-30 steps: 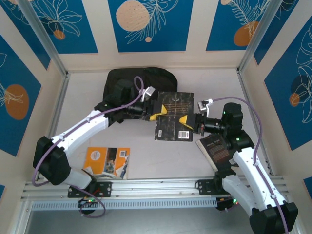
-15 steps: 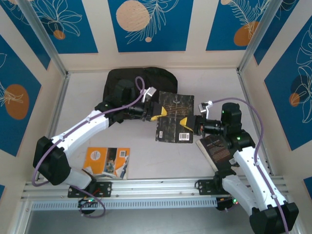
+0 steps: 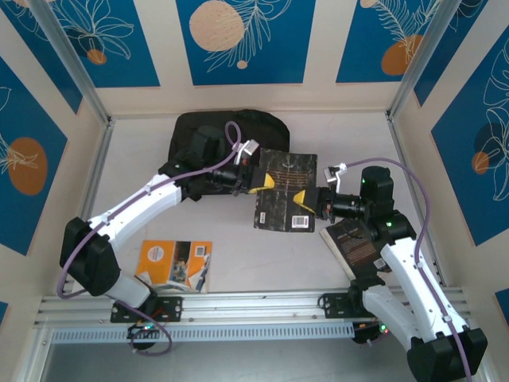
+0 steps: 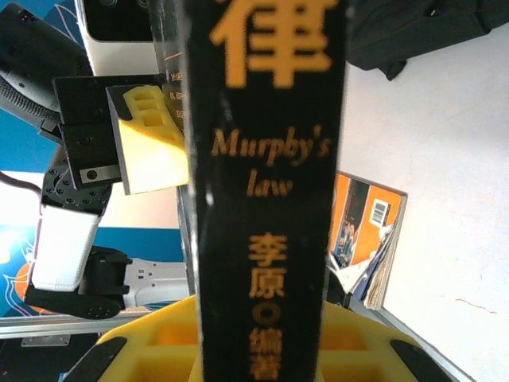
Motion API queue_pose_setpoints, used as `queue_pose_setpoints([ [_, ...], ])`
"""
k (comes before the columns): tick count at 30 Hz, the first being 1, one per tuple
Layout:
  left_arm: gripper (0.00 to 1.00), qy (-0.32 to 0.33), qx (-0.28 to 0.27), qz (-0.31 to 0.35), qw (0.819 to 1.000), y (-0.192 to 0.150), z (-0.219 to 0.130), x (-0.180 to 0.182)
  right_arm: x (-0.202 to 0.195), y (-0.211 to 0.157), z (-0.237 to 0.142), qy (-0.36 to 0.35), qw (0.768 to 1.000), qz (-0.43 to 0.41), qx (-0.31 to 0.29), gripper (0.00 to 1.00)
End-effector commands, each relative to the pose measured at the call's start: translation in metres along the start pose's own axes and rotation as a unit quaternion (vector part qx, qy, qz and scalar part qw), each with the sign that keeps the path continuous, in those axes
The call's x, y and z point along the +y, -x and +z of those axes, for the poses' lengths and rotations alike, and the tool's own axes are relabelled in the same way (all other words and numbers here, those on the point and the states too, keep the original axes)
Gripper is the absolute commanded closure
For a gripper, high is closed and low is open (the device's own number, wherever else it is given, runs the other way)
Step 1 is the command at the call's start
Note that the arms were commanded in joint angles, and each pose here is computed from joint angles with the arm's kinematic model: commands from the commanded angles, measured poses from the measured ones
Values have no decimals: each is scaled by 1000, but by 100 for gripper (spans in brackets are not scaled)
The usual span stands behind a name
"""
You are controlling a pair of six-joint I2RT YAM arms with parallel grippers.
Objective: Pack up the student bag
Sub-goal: Pass the book.
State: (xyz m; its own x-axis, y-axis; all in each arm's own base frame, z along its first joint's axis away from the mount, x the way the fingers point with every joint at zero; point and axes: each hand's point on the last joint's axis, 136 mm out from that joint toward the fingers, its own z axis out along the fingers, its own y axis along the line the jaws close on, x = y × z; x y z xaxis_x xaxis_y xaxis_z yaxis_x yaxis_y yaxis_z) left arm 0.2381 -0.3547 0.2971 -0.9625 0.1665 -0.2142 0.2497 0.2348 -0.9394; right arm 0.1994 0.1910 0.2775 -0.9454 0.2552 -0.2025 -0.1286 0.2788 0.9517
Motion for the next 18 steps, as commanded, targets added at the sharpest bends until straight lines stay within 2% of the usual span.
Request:
queue_pose_setpoints([
  [1,100,-18,-57,65,996,23,-4,-35,20,-4,-4,11,999,-32,4,74],
  [2,100,-18,-84,70,994,31,-8,-41,18,-1,-5,3,1000,-29,-6,63],
  [5,100,-14,-182,72,981,57,-24,-56,15,17,-10,-7,998,11,-62,44],
  [8,100,-18,-297,60,953,78,-45,-65,25,46,-12,65,986,70,-136,38],
  [11,100,-37,-388,37,920,90,-62,-70,29,70,-24,87,964,99,-232,29],
  [14,100,-64,-418,28,906,93,-67,-78,45,84,-26,116,950,99,-272,26],
  [18,100,-72,-420,14,905,91,-64,-80,71,94,-19,149,937,80,-305,23],
])
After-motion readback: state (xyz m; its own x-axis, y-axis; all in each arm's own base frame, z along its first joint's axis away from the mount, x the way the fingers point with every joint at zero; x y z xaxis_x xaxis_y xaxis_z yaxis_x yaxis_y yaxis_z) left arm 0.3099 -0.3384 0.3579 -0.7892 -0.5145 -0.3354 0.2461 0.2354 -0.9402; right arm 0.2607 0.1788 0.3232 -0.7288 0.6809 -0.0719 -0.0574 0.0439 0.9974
